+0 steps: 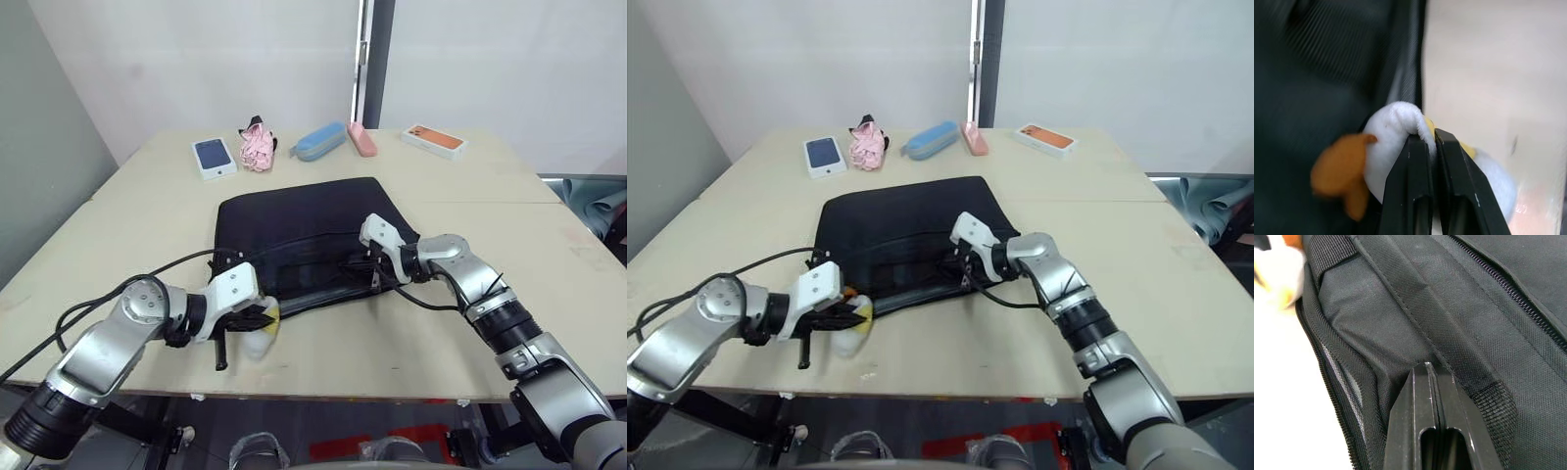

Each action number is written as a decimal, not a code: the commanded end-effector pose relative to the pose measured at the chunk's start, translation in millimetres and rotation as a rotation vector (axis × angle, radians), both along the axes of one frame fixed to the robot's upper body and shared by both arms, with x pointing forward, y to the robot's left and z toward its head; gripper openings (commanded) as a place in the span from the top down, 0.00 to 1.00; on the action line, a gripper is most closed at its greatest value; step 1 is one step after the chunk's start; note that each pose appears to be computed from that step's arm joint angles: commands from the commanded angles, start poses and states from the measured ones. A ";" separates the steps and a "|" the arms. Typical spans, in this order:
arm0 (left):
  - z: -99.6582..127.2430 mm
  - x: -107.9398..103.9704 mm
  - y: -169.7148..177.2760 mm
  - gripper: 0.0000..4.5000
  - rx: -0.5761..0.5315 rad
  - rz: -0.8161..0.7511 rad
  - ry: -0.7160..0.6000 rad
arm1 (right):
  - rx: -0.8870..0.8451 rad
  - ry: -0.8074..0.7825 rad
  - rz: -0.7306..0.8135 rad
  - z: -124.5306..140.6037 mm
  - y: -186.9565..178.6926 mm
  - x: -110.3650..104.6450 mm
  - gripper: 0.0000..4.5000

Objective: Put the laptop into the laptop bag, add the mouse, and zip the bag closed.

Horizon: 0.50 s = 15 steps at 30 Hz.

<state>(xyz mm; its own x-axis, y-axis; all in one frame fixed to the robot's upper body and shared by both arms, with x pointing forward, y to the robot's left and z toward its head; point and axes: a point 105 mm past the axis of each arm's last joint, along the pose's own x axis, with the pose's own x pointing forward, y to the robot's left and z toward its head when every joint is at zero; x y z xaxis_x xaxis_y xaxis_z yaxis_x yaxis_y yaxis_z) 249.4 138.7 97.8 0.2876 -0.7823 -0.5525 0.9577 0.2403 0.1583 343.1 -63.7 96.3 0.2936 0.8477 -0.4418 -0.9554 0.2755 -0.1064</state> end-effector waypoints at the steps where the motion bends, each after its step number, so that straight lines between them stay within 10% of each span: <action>1: 7.9 4.6 1.2 0.99 -0.030 -0.035 -0.033 | -0.059 0.086 -0.005 -24.4 -2.0 -6.6 1.00; 8: 52.9 -7.2 -0.8 0.99 -0.280 -0.146 0.023 | -0.064 0.087 0.001 -23.1 -3.3 -5.6 1.00; 15: 38.9 -6.7 -29.8 0.99 -0.301 -0.343 -0.013 | -0.064 0.085 0.015 -21.1 0.2 -3.7 1.00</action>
<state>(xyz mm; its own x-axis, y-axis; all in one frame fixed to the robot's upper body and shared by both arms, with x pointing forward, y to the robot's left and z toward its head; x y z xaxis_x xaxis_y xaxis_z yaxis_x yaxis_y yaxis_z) 240.6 109.1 135.5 0.0017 -0.9630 -0.2695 0.9953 -0.0244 0.0936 342.9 -58.4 98.8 0.2595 0.8575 -0.4443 -0.9654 0.2426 -0.0956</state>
